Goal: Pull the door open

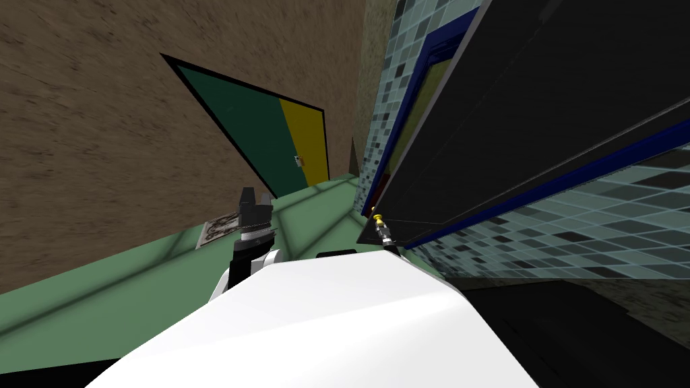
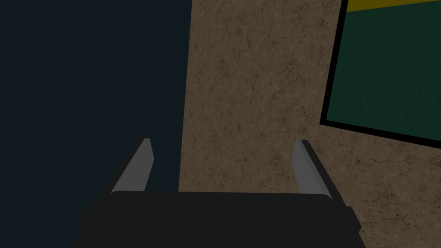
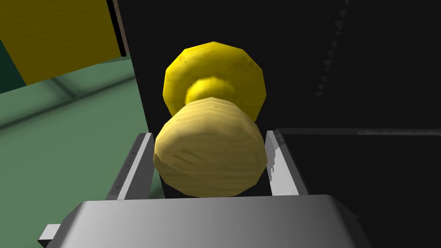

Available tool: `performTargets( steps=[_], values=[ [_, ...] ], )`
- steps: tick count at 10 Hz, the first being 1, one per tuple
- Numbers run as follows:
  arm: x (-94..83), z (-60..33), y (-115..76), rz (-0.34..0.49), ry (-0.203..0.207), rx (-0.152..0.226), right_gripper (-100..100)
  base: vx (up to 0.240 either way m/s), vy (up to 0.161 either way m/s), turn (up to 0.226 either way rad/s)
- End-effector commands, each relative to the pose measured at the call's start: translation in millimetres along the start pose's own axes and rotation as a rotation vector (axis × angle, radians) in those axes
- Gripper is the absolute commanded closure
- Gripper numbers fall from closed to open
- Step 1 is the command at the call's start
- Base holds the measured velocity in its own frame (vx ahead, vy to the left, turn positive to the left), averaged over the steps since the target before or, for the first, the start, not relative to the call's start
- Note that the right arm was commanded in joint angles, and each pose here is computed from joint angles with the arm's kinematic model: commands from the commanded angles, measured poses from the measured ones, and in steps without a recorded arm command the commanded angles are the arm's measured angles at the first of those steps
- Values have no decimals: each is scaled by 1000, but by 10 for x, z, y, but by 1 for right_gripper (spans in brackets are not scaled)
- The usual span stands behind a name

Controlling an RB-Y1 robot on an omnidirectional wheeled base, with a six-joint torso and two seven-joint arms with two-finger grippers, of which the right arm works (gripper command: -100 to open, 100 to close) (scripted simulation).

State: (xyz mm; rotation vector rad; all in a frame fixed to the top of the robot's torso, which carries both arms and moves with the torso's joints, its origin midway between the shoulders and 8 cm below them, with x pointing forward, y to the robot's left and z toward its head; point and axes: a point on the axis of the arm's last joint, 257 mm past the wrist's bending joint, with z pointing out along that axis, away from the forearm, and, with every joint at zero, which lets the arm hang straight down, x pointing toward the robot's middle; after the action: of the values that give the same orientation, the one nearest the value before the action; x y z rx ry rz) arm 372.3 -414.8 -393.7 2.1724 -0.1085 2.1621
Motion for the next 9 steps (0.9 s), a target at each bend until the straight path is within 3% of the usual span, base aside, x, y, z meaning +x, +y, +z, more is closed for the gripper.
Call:
performTargets(
  steps=[1,2,3,9],
  values=[
    [19,-48,-11,4,5,21,100,-222,-33,80],
    [6,-26,-3,1,2,13,100,-102,-12,17],
    [-7,-110,-9,2,0,34,100,-152,-26,121],
    [13,-372,-8,3,5,109,100,-184,-54,109]
  ],
)
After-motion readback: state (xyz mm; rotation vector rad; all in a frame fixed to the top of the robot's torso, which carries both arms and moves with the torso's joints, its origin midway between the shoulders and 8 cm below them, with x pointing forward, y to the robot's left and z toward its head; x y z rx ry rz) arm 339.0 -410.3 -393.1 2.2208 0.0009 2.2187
